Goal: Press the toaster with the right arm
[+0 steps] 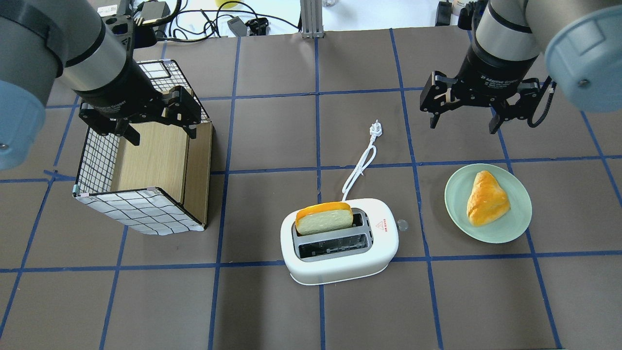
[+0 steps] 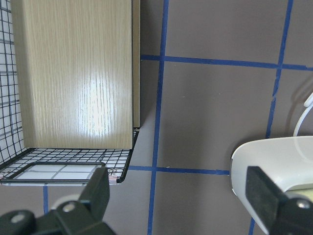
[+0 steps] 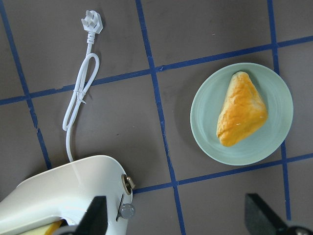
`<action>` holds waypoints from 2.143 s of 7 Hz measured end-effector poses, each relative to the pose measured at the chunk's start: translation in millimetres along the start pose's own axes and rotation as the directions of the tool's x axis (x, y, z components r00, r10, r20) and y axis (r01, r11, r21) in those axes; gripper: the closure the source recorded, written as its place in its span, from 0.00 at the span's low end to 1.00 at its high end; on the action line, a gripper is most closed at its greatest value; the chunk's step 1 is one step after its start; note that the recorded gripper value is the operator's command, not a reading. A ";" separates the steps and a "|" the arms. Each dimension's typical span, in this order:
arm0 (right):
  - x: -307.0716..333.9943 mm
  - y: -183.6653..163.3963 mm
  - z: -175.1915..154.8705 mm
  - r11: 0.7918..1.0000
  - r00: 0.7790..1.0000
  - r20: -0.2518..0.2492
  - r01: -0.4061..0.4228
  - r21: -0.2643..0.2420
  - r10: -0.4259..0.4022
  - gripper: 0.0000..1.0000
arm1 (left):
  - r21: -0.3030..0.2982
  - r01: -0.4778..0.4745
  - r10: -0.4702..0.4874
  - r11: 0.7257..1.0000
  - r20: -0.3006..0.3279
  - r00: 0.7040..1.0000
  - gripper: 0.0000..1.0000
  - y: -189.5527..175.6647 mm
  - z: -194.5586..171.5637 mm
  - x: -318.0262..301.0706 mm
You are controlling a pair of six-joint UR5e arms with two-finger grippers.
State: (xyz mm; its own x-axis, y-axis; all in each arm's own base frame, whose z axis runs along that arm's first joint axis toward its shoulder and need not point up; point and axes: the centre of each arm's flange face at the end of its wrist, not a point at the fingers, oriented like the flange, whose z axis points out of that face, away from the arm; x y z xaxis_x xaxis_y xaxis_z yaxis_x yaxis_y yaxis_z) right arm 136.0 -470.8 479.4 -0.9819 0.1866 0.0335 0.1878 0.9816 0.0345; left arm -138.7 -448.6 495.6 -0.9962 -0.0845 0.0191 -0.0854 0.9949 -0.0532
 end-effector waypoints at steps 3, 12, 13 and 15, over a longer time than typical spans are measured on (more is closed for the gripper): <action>0.0 0.1 0.4 1.000 1.000 0.000 0.000 -0.001 0.000 0.00 | 0.000 0.000 0.000 1.000 0.001 1.000 0.00 0.0 0.0 0.0; 2.9 -0.8 -14.0 0.999 1.000 -0.005 -0.016 0.032 0.017 0.00 | 0.000 0.000 0.000 1.000 0.000 1.000 0.00 0.0 0.1 0.0; 2.8 -0.8 -13.3 0.999 1.000 -0.005 -0.019 0.033 0.019 0.00 | 0.000 0.000 0.000 1.000 0.001 1.000 0.00 0.0 0.2 0.0; 3.7 -1.3 -11.6 0.999 1.000 -0.012 -0.020 0.028 0.021 0.00 | 0.000 0.000 0.000 1.000 0.000 1.000 0.00 0.0 0.2 0.0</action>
State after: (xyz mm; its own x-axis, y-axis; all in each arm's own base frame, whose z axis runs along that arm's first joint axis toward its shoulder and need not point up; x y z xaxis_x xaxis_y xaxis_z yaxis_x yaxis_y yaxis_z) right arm 132.4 -471.9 491.1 -0.9774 0.2064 0.0463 0.2069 0.9783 0.0058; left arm -138.6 -448.6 495.5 -0.9962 -0.0845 0.0187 -0.0854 0.9949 -0.0529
